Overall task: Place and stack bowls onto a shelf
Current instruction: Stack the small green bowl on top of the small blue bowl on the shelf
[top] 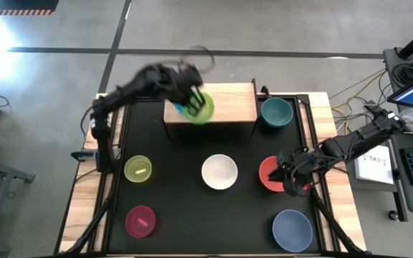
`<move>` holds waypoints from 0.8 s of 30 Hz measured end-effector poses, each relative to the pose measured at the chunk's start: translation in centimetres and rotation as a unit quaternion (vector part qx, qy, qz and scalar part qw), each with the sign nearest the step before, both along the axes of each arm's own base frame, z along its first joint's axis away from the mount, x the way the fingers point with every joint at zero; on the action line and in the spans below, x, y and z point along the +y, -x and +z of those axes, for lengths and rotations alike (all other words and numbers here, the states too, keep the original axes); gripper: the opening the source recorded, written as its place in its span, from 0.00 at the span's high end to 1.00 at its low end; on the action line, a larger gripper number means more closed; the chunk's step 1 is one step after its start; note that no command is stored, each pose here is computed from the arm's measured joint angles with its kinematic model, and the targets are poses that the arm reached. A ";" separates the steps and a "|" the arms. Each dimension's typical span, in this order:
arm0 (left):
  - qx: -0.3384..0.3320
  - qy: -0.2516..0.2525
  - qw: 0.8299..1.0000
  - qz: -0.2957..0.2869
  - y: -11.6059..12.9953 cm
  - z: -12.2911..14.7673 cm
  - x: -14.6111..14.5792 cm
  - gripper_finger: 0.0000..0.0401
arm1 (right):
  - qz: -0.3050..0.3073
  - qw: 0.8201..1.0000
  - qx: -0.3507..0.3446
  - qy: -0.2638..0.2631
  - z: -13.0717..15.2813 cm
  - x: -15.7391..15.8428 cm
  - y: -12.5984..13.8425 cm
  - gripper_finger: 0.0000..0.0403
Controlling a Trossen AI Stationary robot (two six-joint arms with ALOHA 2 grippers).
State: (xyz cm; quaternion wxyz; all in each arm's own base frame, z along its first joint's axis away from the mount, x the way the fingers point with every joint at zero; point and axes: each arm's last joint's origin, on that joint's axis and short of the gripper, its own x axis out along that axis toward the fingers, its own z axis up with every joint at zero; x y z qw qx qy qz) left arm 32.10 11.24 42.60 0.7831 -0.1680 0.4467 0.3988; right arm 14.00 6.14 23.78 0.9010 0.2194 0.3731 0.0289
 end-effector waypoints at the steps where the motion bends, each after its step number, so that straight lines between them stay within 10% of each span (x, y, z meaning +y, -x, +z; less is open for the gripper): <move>1: -0.006 0.000 1.000 0.021 0.7 0.3 1.1 1.00 | 0.000 1.000 0.000 0.001 0.0 0.0 0.0 0.84; 12: 0.038 0.042 0.992 0.112 2.1 -3.4 8.0 1.00 | -0.010 1.000 0.001 0.012 -0.2 0.0 -0.1 0.84; 24: 0.077 0.052 0.990 0.104 2.0 -5.7 9.1 0.96 | -0.007 1.000 0.000 0.015 -0.2 0.0 -0.1 0.84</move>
